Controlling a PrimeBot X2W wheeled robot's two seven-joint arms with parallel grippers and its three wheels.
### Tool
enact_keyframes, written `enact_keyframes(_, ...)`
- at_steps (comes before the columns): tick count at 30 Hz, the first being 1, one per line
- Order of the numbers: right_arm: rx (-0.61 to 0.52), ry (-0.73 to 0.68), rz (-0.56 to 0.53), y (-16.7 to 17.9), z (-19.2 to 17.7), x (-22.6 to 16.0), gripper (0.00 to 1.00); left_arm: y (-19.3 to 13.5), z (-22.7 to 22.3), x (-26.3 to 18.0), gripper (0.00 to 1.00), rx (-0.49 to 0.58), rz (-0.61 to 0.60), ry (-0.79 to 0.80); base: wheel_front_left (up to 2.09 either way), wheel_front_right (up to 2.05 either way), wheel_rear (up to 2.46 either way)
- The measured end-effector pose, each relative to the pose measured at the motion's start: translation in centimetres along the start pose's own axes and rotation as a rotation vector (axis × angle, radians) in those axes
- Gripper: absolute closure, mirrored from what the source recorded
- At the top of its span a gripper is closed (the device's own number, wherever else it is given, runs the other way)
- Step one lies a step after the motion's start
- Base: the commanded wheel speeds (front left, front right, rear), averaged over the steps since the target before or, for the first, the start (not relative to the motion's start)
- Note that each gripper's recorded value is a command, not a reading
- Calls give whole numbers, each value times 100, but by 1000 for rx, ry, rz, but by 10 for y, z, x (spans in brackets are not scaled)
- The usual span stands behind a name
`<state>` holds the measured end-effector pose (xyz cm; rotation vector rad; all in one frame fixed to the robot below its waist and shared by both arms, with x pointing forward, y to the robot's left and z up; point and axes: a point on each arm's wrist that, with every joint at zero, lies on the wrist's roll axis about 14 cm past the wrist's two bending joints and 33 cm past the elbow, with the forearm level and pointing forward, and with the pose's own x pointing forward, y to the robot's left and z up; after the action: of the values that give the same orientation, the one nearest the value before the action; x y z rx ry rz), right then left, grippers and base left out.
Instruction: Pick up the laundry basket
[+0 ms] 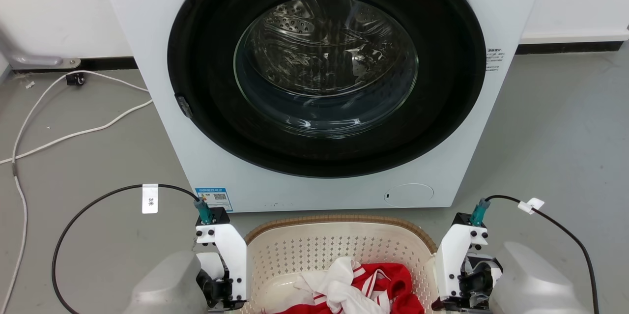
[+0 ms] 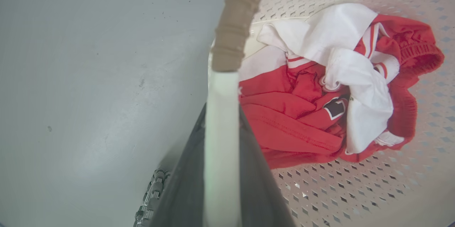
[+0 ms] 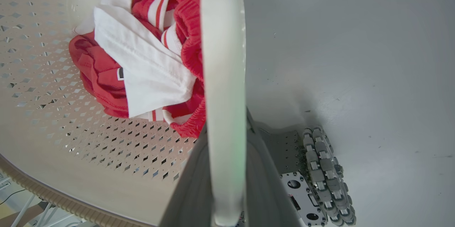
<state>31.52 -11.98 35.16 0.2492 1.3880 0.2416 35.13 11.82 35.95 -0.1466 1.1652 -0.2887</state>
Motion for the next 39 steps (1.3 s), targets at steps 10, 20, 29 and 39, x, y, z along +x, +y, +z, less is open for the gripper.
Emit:
enact_keyframes(10, 0, -1, 1, 0, 0, 0, 100, 0, 0, -1, 100, 1, -1, -4, 0, 0, 0)
enact_keyframes(20, 1, 3, 1, 0, -1, 0, 100, 0, -1, 0, 100, 0, -2, -1, 0, 0, 0)
enact_keyframes(29, 5, 2, 4, 1, -1, 0, 100, 0, -1, 0, 100, -2, -2, -3, 0, 0, 0)
enact_keyframes(39, 4, 8, 3, 0, -3, 0, 100, 0, -2, 0, 100, 4, -1, 2, 0, 0, 0)
